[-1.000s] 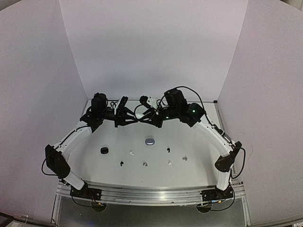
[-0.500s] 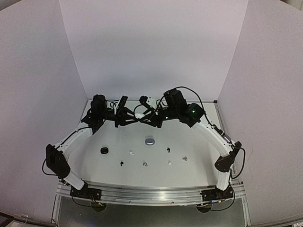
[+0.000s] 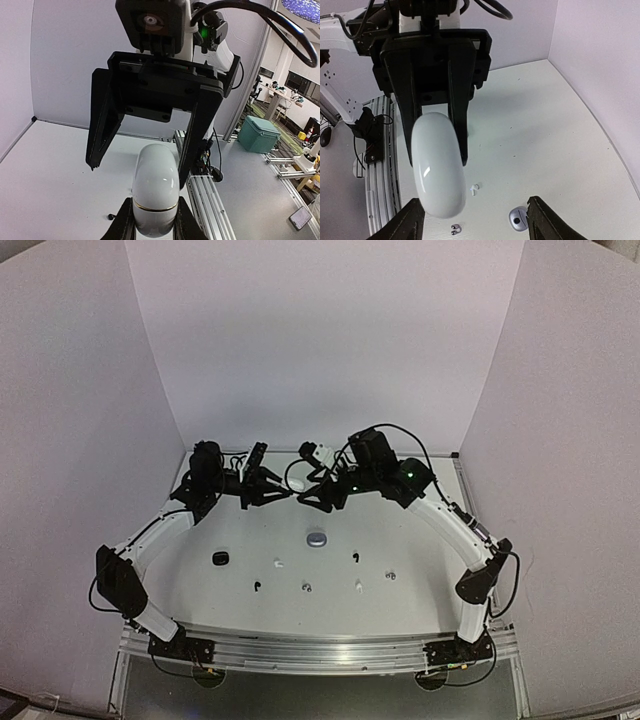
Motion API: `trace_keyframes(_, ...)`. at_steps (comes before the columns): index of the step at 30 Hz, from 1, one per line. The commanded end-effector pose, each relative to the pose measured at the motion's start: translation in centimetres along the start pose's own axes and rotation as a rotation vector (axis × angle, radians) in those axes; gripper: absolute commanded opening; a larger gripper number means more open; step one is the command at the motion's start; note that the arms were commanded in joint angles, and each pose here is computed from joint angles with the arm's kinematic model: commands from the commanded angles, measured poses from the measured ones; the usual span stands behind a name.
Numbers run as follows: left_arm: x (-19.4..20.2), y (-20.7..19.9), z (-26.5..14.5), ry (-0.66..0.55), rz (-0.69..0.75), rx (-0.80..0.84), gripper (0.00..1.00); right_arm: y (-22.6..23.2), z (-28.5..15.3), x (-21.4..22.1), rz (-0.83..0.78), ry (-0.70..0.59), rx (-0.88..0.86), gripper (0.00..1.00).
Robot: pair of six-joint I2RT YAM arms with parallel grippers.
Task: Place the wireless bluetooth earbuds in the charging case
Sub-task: Pass from the right arm to the left, then open the charging case.
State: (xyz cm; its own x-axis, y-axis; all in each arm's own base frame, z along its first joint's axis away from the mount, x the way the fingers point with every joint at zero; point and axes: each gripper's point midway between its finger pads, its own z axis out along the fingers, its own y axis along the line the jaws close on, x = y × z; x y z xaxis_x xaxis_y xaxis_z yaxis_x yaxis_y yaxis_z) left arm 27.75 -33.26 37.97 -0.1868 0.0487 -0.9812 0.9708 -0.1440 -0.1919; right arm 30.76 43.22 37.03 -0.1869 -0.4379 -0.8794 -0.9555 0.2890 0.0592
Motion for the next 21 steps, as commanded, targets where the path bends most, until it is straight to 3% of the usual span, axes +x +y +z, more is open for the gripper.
trace_keyframes(1,-1.9,-1.9,-0.8,-0.018,0.126,0.015,0.0,1.5,-3.3,-2.2,-0.01,-0.069,-0.035,0.73)
trace_keyframes(7,-1.8,-1.8,-0.6,-0.014,0.151,0.028,0.0,1.3,-1.2,-2.3,0.016,-0.067,-0.088,0.77)
trace_keyframes(21,-1.4,-2.6,-0.6,-0.005,0.159,0.061,0.0,-0.1,0.9,-2.8,0.007,-0.08,-0.064,0.75)
